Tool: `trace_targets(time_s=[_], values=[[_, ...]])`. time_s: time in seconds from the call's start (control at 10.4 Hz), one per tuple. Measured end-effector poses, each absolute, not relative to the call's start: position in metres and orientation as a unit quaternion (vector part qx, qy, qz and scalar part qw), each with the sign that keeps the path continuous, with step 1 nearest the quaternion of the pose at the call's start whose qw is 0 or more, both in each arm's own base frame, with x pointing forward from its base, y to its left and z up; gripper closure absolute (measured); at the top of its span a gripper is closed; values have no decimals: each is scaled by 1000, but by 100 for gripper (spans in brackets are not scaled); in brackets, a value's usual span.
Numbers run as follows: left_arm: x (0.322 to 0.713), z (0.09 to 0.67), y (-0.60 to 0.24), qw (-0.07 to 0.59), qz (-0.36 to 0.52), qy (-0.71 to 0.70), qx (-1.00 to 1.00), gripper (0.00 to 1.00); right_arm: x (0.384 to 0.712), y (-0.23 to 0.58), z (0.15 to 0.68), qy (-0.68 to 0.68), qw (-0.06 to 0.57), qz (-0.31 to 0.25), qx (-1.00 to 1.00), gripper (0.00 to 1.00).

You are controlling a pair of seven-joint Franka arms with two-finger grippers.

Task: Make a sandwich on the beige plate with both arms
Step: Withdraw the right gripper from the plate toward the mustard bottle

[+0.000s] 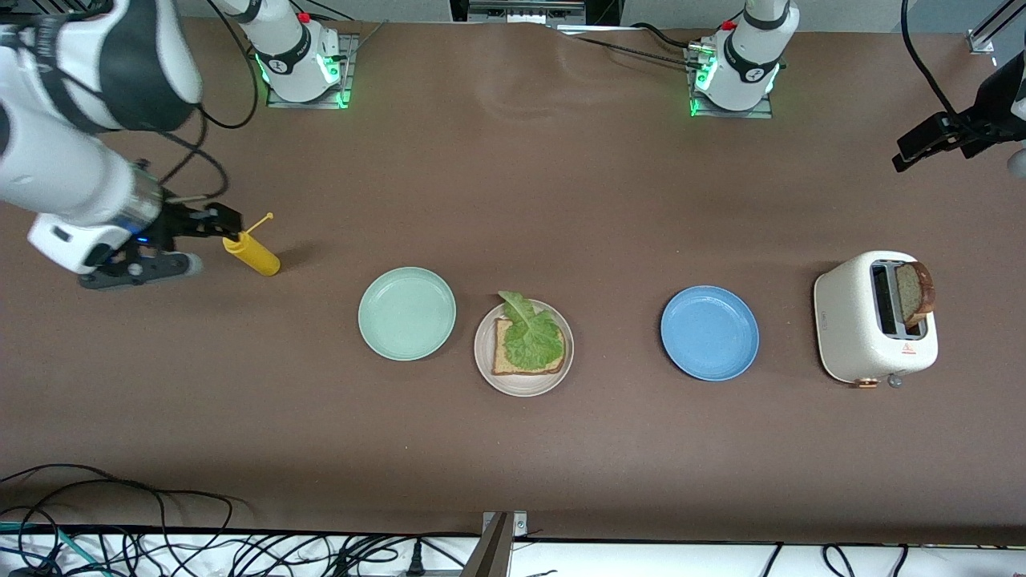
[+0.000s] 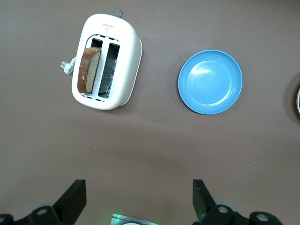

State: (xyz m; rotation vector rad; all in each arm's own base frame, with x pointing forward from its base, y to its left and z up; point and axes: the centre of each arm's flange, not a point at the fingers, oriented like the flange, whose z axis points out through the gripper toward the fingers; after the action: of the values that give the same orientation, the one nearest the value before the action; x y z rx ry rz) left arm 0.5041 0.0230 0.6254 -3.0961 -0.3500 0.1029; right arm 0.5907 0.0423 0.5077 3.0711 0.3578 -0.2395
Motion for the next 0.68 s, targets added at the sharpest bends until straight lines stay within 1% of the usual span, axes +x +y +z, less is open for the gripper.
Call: trace_targets(time_s=[0.19,0.29,0.48,0.68], values=[[504,625,23,12,33,-112,-993,0,572,-27,502,149,0,-87,985,0],[504,625,23,12,33,-112,-993,0,563,-55,497,171,-13,-83,982,0],[504,625,23,12,33,-112,-993,0,539,-100,476,241,-87,-47,966,0],[504,625,23,12,33,-112,-993,0,509,-158,434,304,-164,1,938,0]])
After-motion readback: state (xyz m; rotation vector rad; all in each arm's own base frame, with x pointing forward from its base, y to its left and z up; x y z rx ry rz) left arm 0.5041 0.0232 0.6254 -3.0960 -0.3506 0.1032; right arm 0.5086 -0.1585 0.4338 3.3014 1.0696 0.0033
